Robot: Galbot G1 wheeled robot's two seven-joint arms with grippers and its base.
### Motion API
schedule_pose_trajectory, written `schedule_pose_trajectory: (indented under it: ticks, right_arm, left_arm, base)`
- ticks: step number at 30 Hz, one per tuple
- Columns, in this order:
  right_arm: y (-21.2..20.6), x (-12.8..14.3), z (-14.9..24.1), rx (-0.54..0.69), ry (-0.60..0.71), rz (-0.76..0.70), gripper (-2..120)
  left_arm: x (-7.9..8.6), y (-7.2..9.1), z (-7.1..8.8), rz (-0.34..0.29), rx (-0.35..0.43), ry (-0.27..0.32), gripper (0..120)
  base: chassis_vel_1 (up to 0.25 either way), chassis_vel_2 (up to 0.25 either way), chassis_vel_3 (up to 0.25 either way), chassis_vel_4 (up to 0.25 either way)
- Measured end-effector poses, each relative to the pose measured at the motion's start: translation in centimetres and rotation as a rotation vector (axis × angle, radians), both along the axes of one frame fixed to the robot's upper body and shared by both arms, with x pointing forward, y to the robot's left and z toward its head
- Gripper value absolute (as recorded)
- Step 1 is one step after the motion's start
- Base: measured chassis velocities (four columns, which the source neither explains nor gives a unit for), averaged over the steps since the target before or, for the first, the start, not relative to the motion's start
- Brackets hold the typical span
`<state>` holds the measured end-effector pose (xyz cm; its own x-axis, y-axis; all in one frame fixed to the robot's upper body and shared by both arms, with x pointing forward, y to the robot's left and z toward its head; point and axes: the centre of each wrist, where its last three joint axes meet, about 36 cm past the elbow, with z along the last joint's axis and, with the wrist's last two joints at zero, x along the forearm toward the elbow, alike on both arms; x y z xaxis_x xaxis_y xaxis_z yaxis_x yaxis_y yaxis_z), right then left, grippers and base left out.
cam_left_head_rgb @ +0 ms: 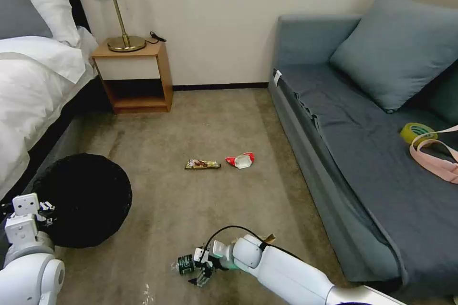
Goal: Pick up the trash bin, then pick up the garbage on the floor and place it into the trash bin.
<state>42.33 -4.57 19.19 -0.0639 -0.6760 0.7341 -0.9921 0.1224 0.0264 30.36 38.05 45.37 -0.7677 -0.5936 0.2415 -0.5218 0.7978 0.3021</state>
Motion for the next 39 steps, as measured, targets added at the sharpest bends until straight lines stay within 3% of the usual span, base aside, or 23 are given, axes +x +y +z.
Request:
schedule_pose_trajectory:
  ticks: [8,19,22,27,32,39]
  right_arm:
    - [0.0,0.3,-0.4,0.003,-0.009,-0.014,96]
    - [0.2,1.0,0.0,0.03,-0.009,-0.026,57]
    - [0.3,1.1,-0.1,0.043,-0.01,-0.04,42]
    - [0.5,1.5,-0.1,0.052,-0.017,-0.054,33]
    - [-0.2,2.8,0.8,0.076,-0.032,-0.097,25]
    - [-2.5,7.8,4.4,0.186,-0.083,-0.249,23]
  left_arm:
    - [0.1,-0.3,-0.3,0.0,-0.01,-0.004,2]
    - [-0.2,-0.4,-0.7,0.005,-0.021,-0.006,2]
    - [-0.3,-0.8,-0.8,-0.007,-0.03,-0.003,2]
    - [-0.3,-0.9,-0.9,-0.011,-0.03,-0.002,2]
    - [-0.5,-0.6,-0.9,-0.01,-0.024,-0.007,2]
    - [-1.2,0.2,-1.5,-0.037,0.017,-0.024,2]
  base:
    - [0.0,0.0,0.0,0.0]
    - [0.0,0.0,0.0,0.0]
    - [0.0,0.0,0.0,0.0]
    - [0.0,0.0,0.0,0.0]
    - [0.0,0.0,0.0,0.0]
    - [0.0,0.0,0.0,0.0]
